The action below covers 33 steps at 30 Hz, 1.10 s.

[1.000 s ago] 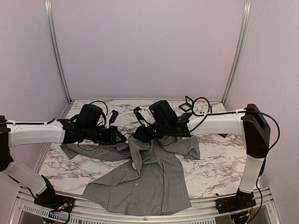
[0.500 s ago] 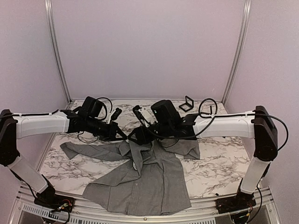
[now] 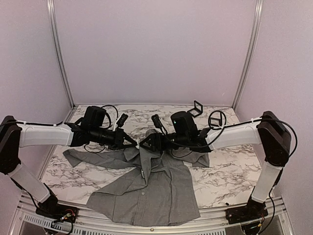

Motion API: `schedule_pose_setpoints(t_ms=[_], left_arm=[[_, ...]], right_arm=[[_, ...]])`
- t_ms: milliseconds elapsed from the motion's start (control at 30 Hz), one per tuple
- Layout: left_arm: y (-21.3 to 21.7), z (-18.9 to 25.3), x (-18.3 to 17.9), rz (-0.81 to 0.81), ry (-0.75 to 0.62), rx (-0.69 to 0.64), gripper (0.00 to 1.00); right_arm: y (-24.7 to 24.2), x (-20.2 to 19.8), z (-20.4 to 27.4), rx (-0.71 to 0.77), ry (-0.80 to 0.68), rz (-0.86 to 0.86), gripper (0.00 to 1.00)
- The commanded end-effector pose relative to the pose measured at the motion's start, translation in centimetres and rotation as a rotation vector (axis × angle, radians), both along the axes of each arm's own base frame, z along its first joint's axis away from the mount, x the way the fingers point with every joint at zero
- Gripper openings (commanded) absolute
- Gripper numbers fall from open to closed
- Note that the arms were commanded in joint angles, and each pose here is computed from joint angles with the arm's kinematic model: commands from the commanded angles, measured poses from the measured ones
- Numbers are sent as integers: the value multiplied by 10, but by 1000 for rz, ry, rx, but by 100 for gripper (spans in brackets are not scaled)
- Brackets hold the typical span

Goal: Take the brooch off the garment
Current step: Open the brooch with the crumpled clothing.

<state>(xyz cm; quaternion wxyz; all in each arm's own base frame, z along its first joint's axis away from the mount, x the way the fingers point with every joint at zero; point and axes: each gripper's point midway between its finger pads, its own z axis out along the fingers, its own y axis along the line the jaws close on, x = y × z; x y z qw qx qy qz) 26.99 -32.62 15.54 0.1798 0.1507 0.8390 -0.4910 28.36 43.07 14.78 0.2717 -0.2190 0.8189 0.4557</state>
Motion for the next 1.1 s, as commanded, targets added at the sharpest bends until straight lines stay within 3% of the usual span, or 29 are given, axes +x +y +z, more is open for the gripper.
schedule_pose_setpoints(t_ms=[0,533,1067], left_arm=[[-13,18,7,15,-54,-119,0],[-22,17,9,25,-64,-165,0],[-24,22,2,10,-97,-166,0]], right_arm=[[0,6,20,159,54,9,69],[-2,7,23,245,113,24,58],[1,5,25,284,141,38,25]])
